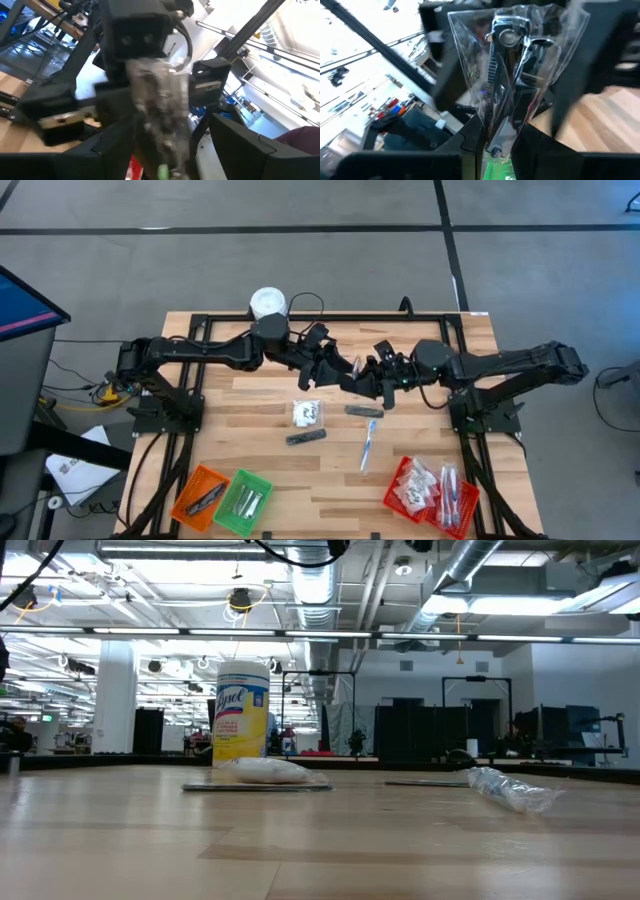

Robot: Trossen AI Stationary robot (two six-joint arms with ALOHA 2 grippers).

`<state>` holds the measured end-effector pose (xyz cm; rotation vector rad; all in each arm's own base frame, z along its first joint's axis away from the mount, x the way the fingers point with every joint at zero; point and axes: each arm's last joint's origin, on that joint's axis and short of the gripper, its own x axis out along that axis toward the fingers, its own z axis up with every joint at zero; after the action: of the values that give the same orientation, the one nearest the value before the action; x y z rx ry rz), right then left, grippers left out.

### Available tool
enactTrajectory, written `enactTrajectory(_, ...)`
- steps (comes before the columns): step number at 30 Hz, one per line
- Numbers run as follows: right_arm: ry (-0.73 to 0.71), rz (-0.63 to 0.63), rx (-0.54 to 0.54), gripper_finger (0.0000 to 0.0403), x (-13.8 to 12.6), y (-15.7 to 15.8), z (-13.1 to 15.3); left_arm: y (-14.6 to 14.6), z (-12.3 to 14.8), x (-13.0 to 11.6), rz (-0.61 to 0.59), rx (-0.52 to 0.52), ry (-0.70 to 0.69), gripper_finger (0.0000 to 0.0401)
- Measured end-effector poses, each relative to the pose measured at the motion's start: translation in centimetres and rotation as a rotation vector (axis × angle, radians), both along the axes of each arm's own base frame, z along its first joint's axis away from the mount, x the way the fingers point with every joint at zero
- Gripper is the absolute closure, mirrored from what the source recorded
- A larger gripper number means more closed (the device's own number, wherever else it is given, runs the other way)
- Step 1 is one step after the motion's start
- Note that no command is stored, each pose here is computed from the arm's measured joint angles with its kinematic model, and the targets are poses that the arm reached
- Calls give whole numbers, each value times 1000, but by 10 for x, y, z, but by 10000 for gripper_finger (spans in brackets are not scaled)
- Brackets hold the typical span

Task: Pick & Place Travel size toiletries
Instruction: Put the nail cutter into the green basket

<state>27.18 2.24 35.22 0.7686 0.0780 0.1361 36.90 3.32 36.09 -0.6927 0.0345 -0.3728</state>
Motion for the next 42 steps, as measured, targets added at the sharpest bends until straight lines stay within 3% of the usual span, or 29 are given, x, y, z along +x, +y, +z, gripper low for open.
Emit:
enactTrajectory(7,26,-30,5,342,1,-9,-3,1,0,0,47,-3,1,173)
enactTrajectory(22,31,-36,-7,334,1,-10,-3,2,-3,1,70,-17,32,345)
enactTrajectory(25,25,-39,7,309,1,-10,-2,2,-2,1,64,-14,23,346)
enactTrajectory(30,-14,-16,14,233,0,-2,2,1,-2,1,54,-64,40,361)
enactTrajectory(35,-23,64,22,160,-4,11,7,-8,-1,-7,67,-105,153,363)
enactTrajectory(39,-16,125,35,137,-10,23,10,-24,3,-25,131,-95,278,396)
enactTrajectory(42,-9,170,35,134,-20,30,16,-36,6,-35,175,-101,318,398)
